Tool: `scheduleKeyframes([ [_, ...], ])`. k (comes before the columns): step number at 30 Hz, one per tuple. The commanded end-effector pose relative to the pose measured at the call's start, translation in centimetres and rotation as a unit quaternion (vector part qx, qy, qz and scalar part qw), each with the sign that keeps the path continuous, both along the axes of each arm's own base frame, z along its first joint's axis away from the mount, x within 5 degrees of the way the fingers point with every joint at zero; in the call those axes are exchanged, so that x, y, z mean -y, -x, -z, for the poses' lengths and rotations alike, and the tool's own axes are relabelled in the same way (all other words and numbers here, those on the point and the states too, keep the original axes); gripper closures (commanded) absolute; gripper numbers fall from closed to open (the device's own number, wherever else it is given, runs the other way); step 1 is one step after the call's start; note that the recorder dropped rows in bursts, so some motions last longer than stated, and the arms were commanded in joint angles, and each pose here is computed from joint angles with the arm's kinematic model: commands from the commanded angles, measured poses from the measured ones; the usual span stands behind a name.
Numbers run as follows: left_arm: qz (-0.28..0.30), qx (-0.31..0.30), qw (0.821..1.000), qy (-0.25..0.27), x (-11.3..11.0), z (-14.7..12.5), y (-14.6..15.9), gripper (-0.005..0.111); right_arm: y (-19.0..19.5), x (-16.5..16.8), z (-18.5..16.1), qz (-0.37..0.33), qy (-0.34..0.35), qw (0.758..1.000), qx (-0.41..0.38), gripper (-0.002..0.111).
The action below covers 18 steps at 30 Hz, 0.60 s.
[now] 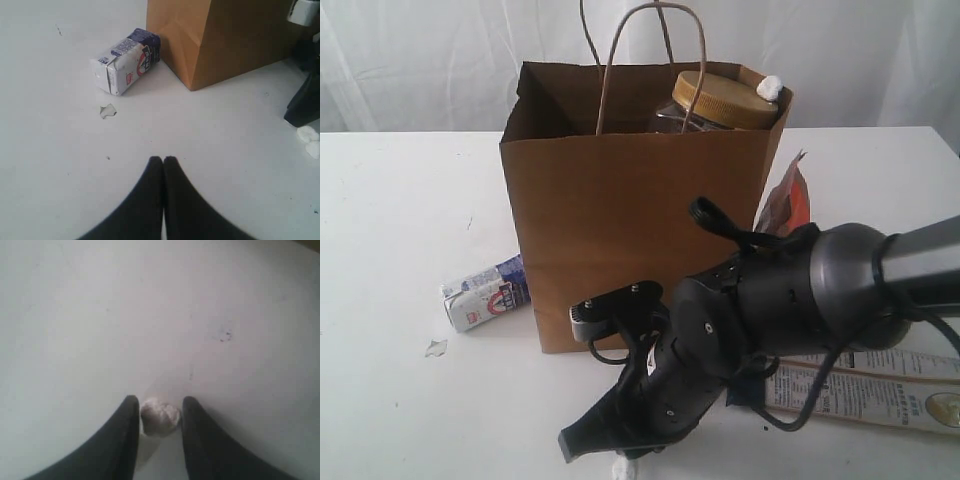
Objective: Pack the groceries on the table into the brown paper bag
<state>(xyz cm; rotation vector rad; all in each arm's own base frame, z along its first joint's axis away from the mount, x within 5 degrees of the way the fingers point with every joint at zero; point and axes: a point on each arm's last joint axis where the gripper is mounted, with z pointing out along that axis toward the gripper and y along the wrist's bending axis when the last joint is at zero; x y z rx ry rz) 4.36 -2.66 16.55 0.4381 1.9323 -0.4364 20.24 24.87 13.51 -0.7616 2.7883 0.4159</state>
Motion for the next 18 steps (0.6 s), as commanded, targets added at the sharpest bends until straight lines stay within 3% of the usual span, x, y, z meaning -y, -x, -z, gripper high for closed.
scheduleKeyframes([
  [1,0.002,-0.001,1.0,0.002,0.0,0.1,0.0,0.107,0.0,-0.1,0.4,0.002,0.004,1.0,-0.007,0.08],
  [6,0.002,-0.001,1.0,0.002,0.0,0.1,0.0,0.107,0.0,-0.1,0.5,0.002,0.005,1.0,-0.007,0.082],
  [13,0.002,-0.001,1.0,0.002,0.0,0.1,0.0,0.107,-0.1,-0.1,0.0,-0.001,0.0,1.0,0.001,0.108],
  [18,0.002,-0.001,1.0,0.002,0.0,0.1,0.0,0.107,0.0,0.0,-1.8,-0.004,-0.02,1.0,0.024,0.108],
])
